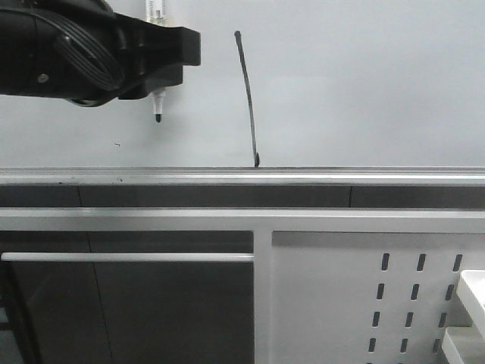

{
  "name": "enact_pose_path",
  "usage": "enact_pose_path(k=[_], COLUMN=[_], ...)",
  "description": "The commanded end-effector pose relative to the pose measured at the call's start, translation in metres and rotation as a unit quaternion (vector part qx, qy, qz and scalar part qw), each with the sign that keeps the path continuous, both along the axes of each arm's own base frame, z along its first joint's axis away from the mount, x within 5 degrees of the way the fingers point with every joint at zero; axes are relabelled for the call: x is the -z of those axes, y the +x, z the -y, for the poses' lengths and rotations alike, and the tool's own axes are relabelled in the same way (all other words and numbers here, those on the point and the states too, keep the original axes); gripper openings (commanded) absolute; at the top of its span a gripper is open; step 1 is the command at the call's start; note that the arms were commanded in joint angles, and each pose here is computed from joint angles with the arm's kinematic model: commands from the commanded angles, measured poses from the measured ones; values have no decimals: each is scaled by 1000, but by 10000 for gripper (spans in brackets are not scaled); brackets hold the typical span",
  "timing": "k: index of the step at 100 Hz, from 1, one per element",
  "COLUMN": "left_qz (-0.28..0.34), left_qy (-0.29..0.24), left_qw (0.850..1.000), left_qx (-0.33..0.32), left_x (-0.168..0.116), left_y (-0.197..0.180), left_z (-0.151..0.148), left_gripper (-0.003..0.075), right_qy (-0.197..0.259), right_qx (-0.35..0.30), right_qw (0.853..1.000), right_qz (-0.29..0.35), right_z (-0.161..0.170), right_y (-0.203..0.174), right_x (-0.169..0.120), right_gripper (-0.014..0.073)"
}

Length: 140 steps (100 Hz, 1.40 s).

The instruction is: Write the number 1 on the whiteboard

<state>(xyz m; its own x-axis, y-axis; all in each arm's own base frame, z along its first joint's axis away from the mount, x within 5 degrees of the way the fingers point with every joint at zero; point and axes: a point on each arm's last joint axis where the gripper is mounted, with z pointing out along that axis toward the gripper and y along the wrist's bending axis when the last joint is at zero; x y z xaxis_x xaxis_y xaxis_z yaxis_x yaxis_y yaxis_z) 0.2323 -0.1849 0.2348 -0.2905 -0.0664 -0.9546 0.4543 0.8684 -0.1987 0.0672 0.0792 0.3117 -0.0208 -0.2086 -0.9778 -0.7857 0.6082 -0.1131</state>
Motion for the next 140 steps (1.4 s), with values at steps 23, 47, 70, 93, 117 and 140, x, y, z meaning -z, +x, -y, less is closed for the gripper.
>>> enact_pose_path(k=[23,47,70,93,117,140], left_qz=[39,47,-1,19,14,11], left_qy=[-25,-34,-22,-33,-30,-26], left_qw=[999,998,1000,999,999,999], left_qx=[6,7,5,-3,-26,-29], left_x=[-27,-36,-22,-26,-25,-24], left_y=[6,14,19,20,29,31], left_z=[3,10,14,13,1,-2], left_gripper=[-20,-20,-20,-20,-20,-20], right_qy=[38,45,53,55,55,55], right_qx=[24,24,23,23,23,23], right_qw=[999,999,998,998,998,998], right_qz=[24,17,10,9,9,9], right_z=[3,3,2,2,2,2], right_y=[3,3,3,3,3,3], right_x=[-14,-14,-15,-15,-15,-15], right_gripper=[-42,-42,-42,-42,-42,-42])
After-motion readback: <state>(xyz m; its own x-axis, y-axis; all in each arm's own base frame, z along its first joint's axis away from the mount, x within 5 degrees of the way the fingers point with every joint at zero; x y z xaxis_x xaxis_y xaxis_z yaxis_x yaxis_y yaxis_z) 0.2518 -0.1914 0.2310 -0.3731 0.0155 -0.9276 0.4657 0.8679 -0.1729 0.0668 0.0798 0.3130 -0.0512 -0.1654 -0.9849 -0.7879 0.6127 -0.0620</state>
